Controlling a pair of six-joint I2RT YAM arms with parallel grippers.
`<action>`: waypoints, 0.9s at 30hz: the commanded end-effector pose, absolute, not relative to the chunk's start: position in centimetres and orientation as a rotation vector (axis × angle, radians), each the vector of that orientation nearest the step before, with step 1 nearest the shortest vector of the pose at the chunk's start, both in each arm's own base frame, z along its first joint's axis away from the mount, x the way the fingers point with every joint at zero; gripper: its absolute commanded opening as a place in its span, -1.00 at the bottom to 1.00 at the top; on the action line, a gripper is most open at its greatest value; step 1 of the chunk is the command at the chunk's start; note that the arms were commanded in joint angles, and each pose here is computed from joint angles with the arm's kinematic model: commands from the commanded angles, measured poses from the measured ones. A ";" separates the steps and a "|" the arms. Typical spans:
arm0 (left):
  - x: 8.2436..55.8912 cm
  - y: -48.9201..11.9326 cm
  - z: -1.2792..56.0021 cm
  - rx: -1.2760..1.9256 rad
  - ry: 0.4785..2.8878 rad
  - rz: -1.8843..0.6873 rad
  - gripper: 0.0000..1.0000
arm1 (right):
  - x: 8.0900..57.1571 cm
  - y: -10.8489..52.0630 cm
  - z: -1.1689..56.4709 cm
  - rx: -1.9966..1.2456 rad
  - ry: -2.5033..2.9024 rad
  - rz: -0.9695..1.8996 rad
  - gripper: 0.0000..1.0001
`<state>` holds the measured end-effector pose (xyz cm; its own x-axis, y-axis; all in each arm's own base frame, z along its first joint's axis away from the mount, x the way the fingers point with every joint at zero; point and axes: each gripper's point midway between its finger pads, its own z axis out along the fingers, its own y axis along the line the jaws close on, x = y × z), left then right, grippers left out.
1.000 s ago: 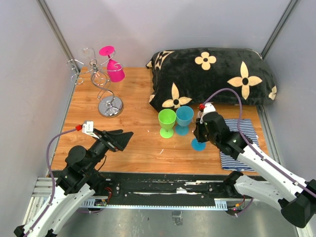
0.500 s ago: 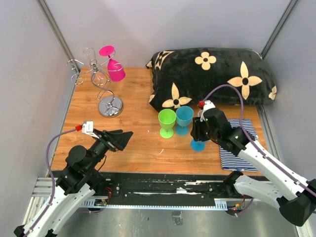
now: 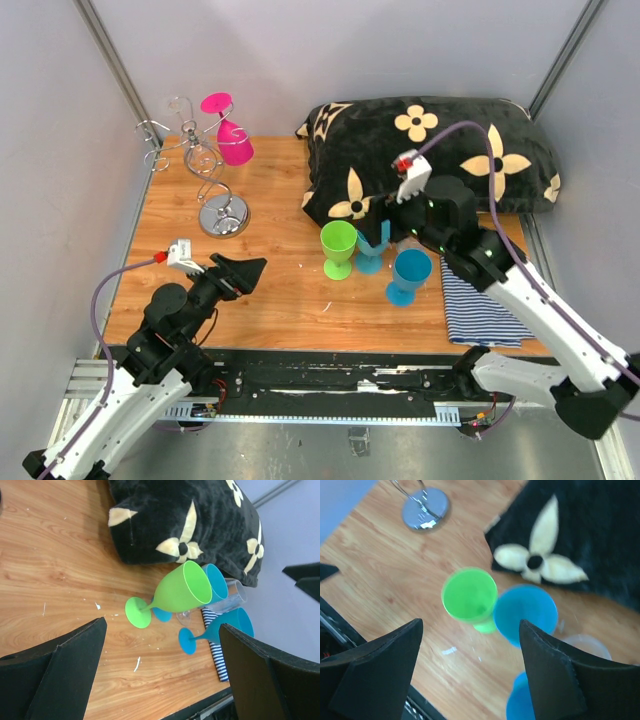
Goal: Take the wine glass off the wine glass rack
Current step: Place the wine glass at the center of the board.
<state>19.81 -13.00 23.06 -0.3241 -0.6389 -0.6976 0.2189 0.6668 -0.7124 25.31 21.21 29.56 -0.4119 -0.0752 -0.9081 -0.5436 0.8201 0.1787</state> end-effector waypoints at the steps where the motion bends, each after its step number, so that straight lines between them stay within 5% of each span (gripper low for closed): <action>1: 20.4 -12.0 24.6 -0.425 1.639 -0.879 0.99 | 27.7 26.8 34.8 -0.594 1.753 0.736 0.58; 11: 22.0 -7.5 22.1 -0.693 1.647 -0.632 0.99 | 32.5 36.3 36.9 -0.817 1.650 0.929 0.64; 27: 20.6 -10.5 21.4 -0.598 1.710 -0.815 0.99 | 41.6 47.3 40.6 -0.878 1.362 1.026 0.82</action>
<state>20.90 -9.75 21.54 -0.2449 -0.7369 -0.6300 -0.0101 0.6517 -0.7584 42.07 44.96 37.28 -0.1161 -0.0433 -0.9923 -0.9030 0.4207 0.0873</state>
